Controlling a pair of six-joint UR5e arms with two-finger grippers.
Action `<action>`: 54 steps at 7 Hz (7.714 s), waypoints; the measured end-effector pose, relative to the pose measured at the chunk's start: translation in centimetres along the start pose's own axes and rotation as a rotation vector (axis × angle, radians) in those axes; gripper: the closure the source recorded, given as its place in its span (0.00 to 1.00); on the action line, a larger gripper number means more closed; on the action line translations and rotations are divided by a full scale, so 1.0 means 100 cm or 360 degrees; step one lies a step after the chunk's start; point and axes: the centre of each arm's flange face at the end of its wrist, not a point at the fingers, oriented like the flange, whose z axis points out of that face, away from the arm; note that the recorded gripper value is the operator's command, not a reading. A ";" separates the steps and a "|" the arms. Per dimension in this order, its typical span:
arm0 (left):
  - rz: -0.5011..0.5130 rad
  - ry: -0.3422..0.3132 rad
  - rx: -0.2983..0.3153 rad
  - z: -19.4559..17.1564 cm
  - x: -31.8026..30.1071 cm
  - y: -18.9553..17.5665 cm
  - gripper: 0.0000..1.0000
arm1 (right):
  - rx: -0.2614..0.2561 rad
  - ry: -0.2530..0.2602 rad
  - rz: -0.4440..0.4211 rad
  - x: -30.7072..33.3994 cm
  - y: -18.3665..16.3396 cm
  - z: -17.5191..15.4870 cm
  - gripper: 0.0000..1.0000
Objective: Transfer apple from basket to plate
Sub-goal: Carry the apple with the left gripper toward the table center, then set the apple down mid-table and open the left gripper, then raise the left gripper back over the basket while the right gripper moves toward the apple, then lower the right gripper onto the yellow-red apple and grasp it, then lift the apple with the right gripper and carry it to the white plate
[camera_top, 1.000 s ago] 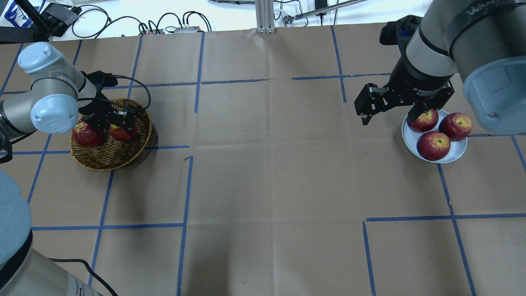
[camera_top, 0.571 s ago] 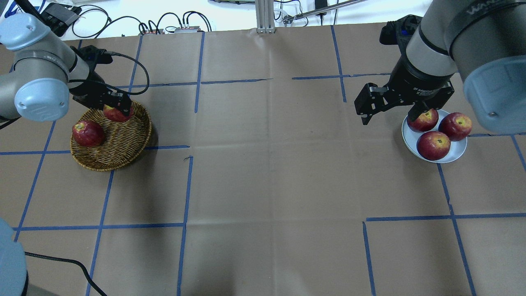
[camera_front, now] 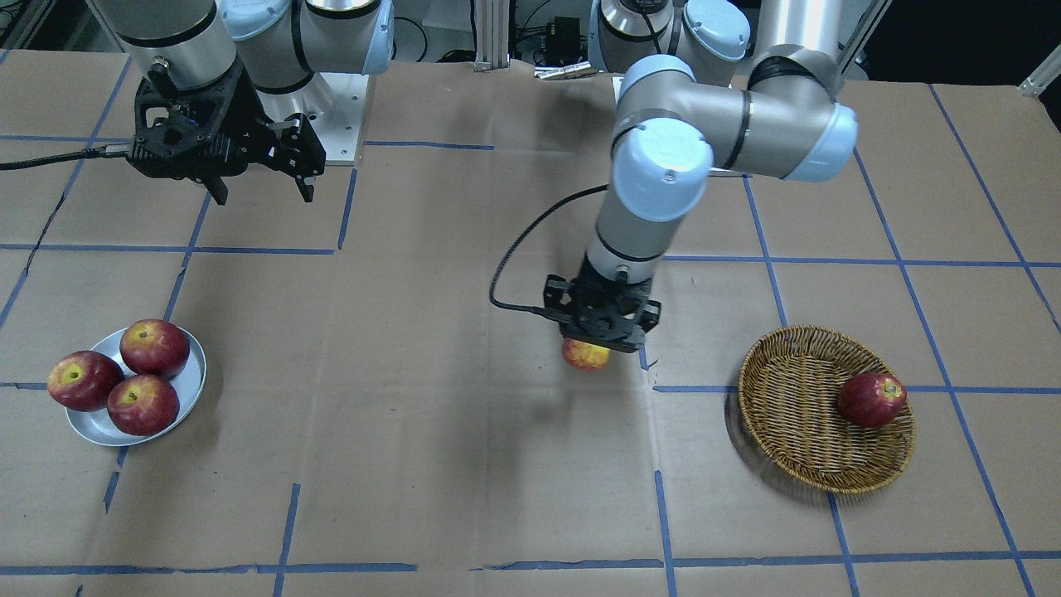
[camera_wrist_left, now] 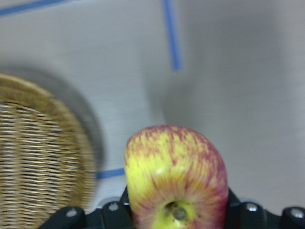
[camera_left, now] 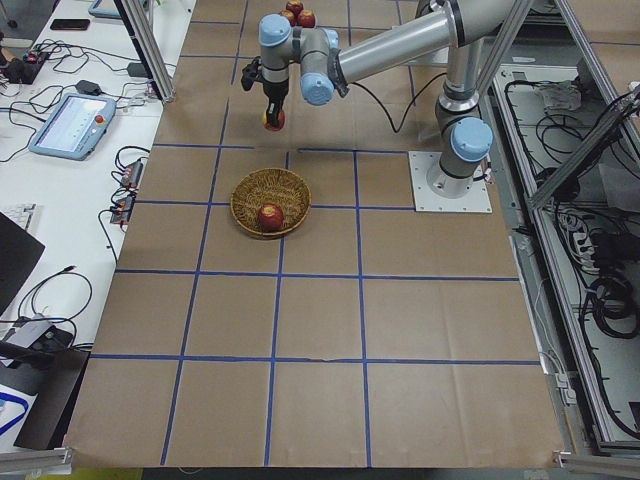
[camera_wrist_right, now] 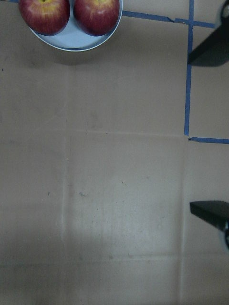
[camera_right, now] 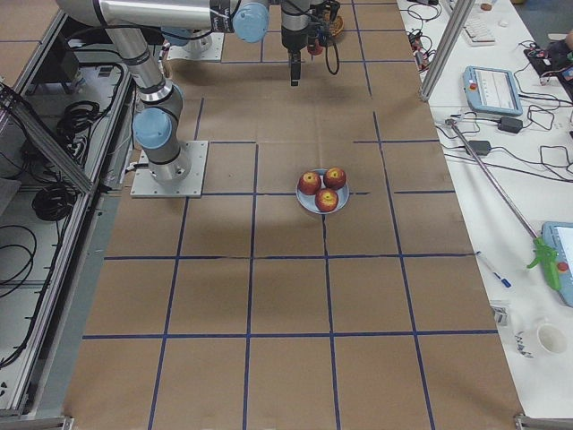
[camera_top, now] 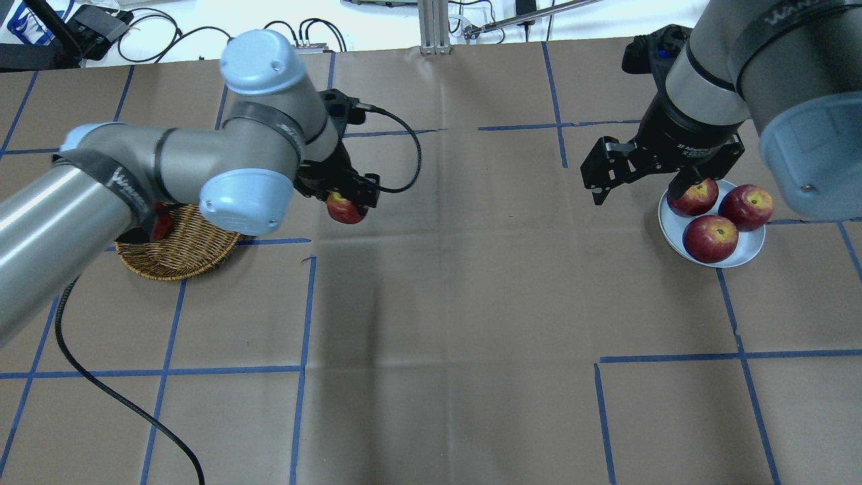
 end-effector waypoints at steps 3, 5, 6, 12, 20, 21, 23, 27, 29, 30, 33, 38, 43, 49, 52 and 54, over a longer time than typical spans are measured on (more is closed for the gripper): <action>0.0128 0.0014 0.0060 0.066 0.082 -0.022 0.60 | -0.0002 0.0000 -0.0002 0.000 0.000 0.001 0.00; 0.0144 0.0007 0.0068 0.087 0.087 -0.044 0.60 | -0.0002 0.0000 -0.0001 0.000 0.000 0.001 0.00; 0.0150 0.0005 0.0051 0.095 0.087 -0.047 0.52 | -0.0002 0.0000 -0.0001 0.000 0.000 0.001 0.00; 0.0135 0.0006 0.0046 0.073 0.076 -0.051 0.01 | -0.0003 -0.0001 -0.0001 0.000 0.000 0.001 0.00; -0.0116 -0.0058 0.0000 -0.185 -0.110 0.055 0.01 | 0.0020 0.0001 0.0065 -0.050 -0.048 0.003 0.00; -0.0142 -0.0059 -0.0022 -0.189 -0.109 0.063 0.01 | 0.0006 0.0005 0.0068 -0.094 -0.069 0.013 0.00; -0.0160 -0.0092 -0.0016 -0.206 -0.105 0.078 0.01 | 0.0009 0.0014 0.0073 -0.162 -0.100 0.053 0.00; -0.0176 -0.0163 -0.0002 -0.220 -0.108 0.090 0.01 | 0.0047 0.0011 0.0025 -0.228 -0.125 0.156 0.00; -0.0189 -0.0179 -0.0017 -0.222 -0.112 0.093 0.01 | 0.0075 0.0021 0.0000 -0.229 -0.123 0.201 0.00; -0.0194 -0.0185 -0.0011 -0.223 -0.113 0.094 0.01 | 0.0097 0.0047 -0.0005 -0.225 -0.120 0.222 0.00; -0.0199 -0.0178 0.0015 -0.226 -0.112 0.095 0.01 | 0.0076 0.0069 -0.0037 -0.222 -0.111 0.258 0.00; -0.0188 -0.0198 0.0063 -0.240 -0.108 0.105 0.01 | 0.0081 0.0058 -0.0068 -0.232 -0.110 0.280 0.39; -0.0203 -0.0186 0.0050 -0.233 -0.110 0.101 0.01 | 0.0136 0.0038 -0.0058 -0.231 -0.115 0.255 0.42; -0.0201 -0.0196 0.0069 -0.240 -0.109 0.105 0.01 | 0.0093 0.0107 -0.0040 0.008 -0.125 0.125 0.41; -0.0201 -0.0196 0.0070 -0.240 -0.108 0.106 0.01 | 0.0053 0.0121 -0.0114 0.182 -0.105 0.123 0.42; -0.0201 -0.0193 0.0072 -0.240 -0.108 0.106 0.01 | 0.0052 0.0120 -0.0189 0.242 -0.099 0.135 0.42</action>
